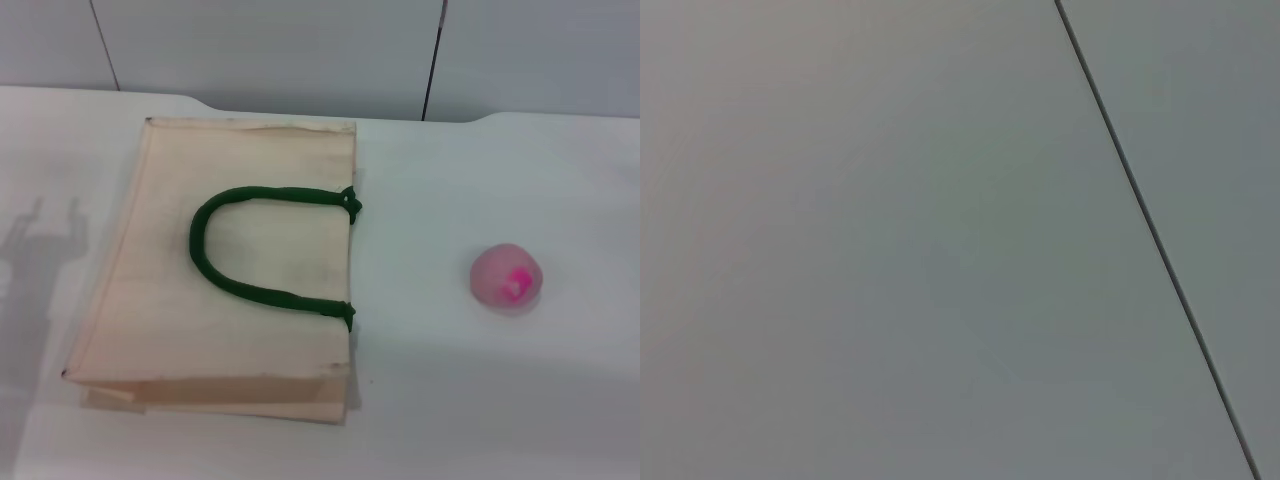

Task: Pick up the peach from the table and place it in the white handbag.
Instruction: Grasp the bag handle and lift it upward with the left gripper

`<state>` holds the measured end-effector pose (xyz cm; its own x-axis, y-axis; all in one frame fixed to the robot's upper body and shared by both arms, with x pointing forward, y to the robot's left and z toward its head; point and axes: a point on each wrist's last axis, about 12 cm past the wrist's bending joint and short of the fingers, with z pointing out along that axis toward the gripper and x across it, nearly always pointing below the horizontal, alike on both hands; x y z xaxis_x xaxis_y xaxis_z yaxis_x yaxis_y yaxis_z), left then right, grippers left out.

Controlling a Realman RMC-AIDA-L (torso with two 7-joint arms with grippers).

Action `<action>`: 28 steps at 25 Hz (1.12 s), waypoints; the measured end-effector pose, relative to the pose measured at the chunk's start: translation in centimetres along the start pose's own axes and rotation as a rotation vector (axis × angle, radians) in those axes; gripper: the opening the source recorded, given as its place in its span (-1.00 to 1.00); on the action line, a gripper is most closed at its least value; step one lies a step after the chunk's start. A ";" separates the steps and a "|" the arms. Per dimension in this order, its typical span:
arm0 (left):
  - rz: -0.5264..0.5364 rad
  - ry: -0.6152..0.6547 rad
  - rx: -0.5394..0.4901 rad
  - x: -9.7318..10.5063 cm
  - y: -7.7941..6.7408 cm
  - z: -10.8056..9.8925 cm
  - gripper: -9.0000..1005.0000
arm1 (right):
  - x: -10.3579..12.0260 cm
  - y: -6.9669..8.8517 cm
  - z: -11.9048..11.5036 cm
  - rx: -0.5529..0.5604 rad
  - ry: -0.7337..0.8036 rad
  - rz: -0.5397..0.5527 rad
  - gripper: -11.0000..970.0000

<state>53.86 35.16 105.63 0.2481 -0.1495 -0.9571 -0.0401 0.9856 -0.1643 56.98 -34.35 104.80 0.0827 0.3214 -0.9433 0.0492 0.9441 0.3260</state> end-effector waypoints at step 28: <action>-0.238 0.441 0.383 -0.7 -0.8 4.5 -0.10 | -1.4 4.5 3.4 -0.515 0.320 -0.138 0.84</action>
<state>58.03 34.81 107.48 -0.2184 -0.3058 -0.9267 0.3368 0.8677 -0.3657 60.51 -30.75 107.80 -0.1966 0.1243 -0.9726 -0.4549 0.8671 0.2028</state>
